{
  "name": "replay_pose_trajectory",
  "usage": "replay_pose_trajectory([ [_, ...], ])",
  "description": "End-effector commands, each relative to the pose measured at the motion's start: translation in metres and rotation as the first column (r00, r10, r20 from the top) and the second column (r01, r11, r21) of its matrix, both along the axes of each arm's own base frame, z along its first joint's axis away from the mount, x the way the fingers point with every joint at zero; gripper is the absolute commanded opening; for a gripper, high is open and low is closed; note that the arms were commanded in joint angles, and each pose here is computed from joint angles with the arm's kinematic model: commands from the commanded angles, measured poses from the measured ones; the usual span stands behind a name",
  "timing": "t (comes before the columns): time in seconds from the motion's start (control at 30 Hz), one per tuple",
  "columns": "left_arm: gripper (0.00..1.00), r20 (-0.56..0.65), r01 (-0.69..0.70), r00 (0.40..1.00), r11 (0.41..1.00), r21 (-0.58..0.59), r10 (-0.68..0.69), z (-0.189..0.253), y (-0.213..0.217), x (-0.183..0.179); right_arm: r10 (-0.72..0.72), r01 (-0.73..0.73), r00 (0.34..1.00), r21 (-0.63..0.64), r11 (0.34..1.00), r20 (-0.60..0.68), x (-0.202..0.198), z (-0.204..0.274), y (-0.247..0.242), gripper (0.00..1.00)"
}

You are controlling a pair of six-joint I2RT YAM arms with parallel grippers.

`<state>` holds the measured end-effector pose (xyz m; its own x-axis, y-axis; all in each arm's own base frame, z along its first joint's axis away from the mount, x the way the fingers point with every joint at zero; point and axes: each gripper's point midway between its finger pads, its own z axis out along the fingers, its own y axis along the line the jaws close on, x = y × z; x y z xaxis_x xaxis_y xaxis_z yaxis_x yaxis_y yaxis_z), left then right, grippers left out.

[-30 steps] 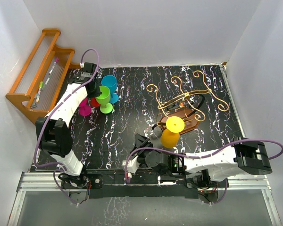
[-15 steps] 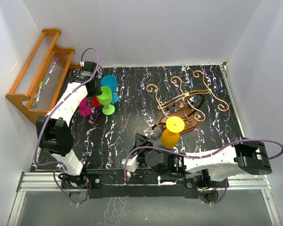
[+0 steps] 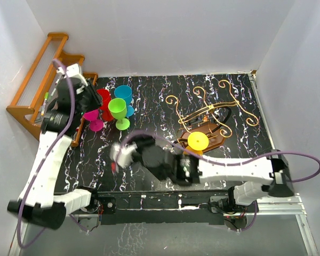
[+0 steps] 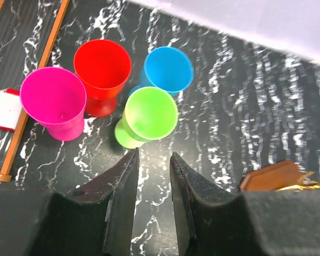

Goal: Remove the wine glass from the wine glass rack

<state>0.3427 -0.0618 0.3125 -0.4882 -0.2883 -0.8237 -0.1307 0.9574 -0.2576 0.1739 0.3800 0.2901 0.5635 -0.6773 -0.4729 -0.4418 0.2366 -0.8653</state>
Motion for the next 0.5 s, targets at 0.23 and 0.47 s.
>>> replay_pose_trajectory([
  [0.23, 0.29, 0.072, 0.008, 0.997, 0.994, -0.11, 0.0, 0.007, -0.001, -0.042, -0.096, 0.516, 0.77, 0.528, 0.675, -0.63, 0.128, 0.171, -0.061, 0.47],
  [0.47, 0.29, 0.062, 0.062, 0.997, 0.987, -0.149, -0.053, 0.007, -0.013, -0.045, 0.227, 0.678, 0.436, 0.484, 0.553, -0.871, 0.095, 0.154, -0.141, 0.47],
])
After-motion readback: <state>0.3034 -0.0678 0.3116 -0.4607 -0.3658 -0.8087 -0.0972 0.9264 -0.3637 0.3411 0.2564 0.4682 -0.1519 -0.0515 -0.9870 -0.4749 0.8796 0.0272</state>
